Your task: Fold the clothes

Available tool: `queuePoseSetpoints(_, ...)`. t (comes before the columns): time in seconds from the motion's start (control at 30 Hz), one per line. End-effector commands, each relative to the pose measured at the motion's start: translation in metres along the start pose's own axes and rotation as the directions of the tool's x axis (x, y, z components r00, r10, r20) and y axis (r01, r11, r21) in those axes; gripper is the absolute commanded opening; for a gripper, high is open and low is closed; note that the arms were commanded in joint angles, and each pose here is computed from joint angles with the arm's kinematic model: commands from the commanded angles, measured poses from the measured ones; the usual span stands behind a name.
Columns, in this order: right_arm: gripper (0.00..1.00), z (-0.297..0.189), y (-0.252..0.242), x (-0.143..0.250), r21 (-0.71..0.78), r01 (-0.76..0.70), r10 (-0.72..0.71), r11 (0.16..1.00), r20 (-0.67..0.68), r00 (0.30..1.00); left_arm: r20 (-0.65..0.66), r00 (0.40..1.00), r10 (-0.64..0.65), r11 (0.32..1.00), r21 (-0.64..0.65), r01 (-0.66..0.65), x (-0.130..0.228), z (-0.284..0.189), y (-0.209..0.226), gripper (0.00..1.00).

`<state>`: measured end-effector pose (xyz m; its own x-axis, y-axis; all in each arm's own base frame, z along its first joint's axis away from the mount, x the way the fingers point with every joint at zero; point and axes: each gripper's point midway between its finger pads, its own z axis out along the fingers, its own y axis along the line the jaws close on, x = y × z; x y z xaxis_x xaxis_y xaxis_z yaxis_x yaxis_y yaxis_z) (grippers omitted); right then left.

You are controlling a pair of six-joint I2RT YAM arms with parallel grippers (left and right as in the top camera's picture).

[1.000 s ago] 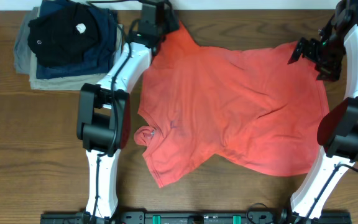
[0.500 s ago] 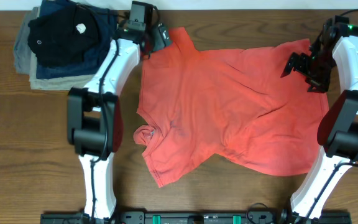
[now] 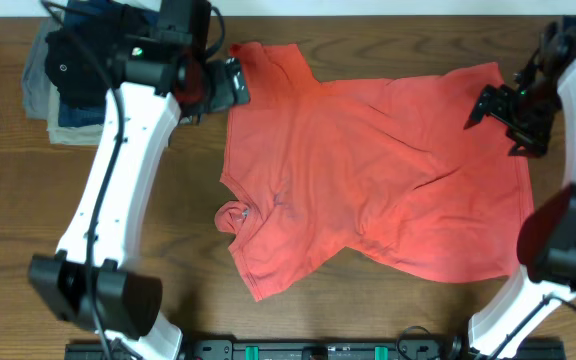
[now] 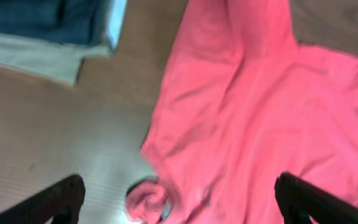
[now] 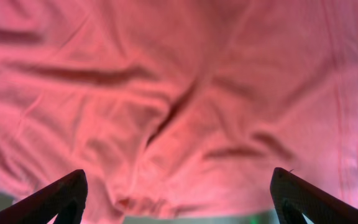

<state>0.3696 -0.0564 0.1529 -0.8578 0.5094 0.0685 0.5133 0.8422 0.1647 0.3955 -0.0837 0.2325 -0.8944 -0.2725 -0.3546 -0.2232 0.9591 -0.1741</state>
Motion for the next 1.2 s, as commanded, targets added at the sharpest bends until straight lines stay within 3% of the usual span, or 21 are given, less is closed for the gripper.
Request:
queuePoseSetpoints(0.0,0.92,-0.028,0.001,0.018,0.0,-0.001,0.001,1.0,0.036,0.999,0.014,1.0,0.014,1.0,-0.013,-0.014,0.007,-0.026,0.009,0.98)
queuePoseSetpoints(0.23,0.92,-0.063,-0.006,0.064,0.032,0.016,-0.019,0.999,0.096,0.995,-0.028,1.0,0.015,0.997,-0.073,-0.017,0.045,-0.069,0.035,0.98)
queuePoseSetpoints(0.47,0.99,-0.052,-0.037,0.109,0.116,-0.093,0.073,0.989,0.165,0.984,-0.083,0.996,0.016,0.988,-0.154,-0.029,0.084,-0.09,0.064,0.98)
queuePoseSetpoints(0.63,0.99,-0.024,-0.043,0.117,0.076,-0.108,0.091,0.991,0.201,0.975,-0.175,0.984,0.011,0.993,-0.117,-0.031,0.109,-0.069,0.062,0.98)
queuePoseSetpoints(0.8,0.97,0.007,-0.043,0.11,0.06,-0.104,0.091,0.993,0.194,0.977,-0.272,0.96,0.064,0.997,-0.015,-0.07,0.13,-0.016,0.049,0.98)
queuePoseSetpoints(0.9,0.75,0.022,-0.044,0.104,0.06,-0.104,0.09,0.993,0.195,0.977,-0.282,0.957,0.065,0.998,0.017,-0.063,0.137,0.022,0.045,0.64)
queuePoseSetpoints(1.03,0.33,0.034,-0.042,0.096,0.062,-0.104,0.091,0.993,0.188,0.978,-0.267,0.961,0.067,0.998,0.024,-0.063,0.137,0.063,0.045,0.25)
queuePoseSetpoints(1.07,0.29,0.036,-0.042,0.094,0.06,-0.104,0.091,0.993,0.185,0.979,-0.264,0.962,0.067,0.998,0.026,-0.062,0.136,0.07,0.045,0.2)
queuePoseSetpoints(1.17,0.16,0.044,-0.036,0.092,0.039,-0.101,0.094,0.994,0.157,0.983,-0.26,0.963,0.068,0.998,0.027,-0.063,0.133,0.094,0.043,0.19)
